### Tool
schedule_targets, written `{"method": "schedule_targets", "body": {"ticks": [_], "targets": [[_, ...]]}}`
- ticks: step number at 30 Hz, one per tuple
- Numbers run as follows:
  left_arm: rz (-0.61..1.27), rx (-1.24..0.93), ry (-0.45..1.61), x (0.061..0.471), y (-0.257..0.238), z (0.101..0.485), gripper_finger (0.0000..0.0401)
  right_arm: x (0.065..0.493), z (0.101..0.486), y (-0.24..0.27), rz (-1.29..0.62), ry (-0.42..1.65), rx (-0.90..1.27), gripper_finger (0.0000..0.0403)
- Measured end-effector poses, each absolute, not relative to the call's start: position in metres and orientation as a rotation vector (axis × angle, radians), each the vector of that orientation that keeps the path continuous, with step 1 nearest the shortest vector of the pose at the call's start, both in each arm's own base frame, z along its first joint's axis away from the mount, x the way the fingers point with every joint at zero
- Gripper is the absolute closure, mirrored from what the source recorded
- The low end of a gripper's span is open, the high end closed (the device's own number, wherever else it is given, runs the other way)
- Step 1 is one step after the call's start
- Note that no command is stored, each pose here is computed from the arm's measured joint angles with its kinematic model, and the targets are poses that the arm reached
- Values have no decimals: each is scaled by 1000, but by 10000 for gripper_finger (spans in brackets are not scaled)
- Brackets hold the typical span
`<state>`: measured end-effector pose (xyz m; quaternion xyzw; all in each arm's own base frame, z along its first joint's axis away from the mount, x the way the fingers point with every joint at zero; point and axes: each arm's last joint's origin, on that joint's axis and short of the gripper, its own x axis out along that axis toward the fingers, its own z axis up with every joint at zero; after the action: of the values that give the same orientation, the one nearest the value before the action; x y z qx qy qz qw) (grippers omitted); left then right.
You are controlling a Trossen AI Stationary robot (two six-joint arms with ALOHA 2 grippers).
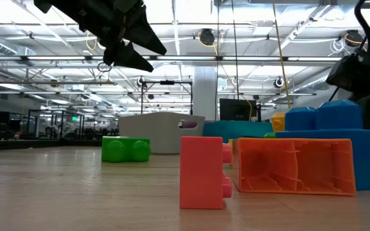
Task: Pick & Place Toys
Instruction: Put the green game piece into the gray bin
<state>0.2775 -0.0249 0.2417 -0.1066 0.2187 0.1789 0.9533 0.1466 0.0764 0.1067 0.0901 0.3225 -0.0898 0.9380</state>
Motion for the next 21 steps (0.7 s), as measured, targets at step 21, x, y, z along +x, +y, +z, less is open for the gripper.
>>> {"method": "schedule_targets", "body": {"ticks": [21], "targets": [[364,-221,445,277,-25,241,25,166,85,75,-214,660,149,173]]}}
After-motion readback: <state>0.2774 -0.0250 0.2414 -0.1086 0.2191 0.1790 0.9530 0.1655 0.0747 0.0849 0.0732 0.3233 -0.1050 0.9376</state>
